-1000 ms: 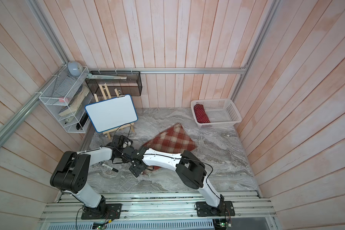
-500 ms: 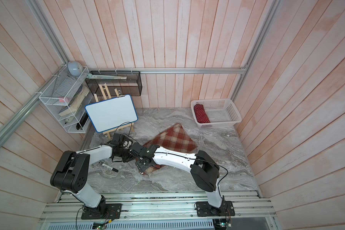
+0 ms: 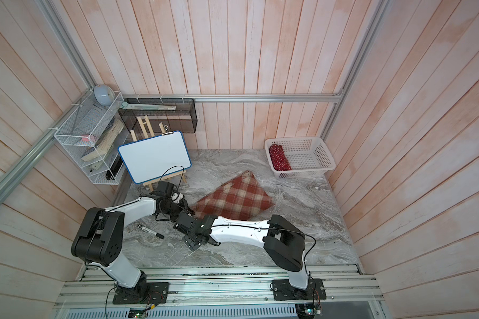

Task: Roll up the skirts
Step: Roll the skirt at the center of the board.

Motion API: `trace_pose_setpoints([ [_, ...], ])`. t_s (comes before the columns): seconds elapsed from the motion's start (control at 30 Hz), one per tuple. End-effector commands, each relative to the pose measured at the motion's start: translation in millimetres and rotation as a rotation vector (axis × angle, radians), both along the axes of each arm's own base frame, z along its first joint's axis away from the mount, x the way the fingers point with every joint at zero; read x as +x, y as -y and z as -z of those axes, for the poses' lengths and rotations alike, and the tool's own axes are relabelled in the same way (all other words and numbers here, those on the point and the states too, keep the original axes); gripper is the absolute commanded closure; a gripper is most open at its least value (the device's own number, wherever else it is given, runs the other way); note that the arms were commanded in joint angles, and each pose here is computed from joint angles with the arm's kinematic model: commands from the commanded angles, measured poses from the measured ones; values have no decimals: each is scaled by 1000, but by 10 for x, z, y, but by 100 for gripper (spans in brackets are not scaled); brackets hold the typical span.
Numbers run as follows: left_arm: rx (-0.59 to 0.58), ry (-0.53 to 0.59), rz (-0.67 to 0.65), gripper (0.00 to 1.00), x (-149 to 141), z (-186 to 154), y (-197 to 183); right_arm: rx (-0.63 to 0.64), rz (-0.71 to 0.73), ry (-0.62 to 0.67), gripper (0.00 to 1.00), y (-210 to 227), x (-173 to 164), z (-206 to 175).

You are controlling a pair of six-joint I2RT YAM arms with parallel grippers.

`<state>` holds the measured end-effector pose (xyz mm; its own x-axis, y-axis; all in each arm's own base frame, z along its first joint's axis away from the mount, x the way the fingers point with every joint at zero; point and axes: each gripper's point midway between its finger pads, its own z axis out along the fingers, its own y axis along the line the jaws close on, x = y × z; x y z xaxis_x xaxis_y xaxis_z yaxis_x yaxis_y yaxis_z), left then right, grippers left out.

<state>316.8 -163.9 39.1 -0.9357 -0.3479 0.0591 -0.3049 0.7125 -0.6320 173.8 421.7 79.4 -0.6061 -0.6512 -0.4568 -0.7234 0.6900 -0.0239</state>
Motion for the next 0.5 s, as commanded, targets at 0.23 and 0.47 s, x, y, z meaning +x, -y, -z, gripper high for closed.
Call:
trace_pose_setpoints([
  [0.23, 4, -37, 34, 97, -97, 183, 11, -93, -10, 55, 25, 37, 81, 494],
  [0.47, 8, -39, 38, 98, -112, 184, 5, -115, -28, 59, 25, 43, 45, 604],
])
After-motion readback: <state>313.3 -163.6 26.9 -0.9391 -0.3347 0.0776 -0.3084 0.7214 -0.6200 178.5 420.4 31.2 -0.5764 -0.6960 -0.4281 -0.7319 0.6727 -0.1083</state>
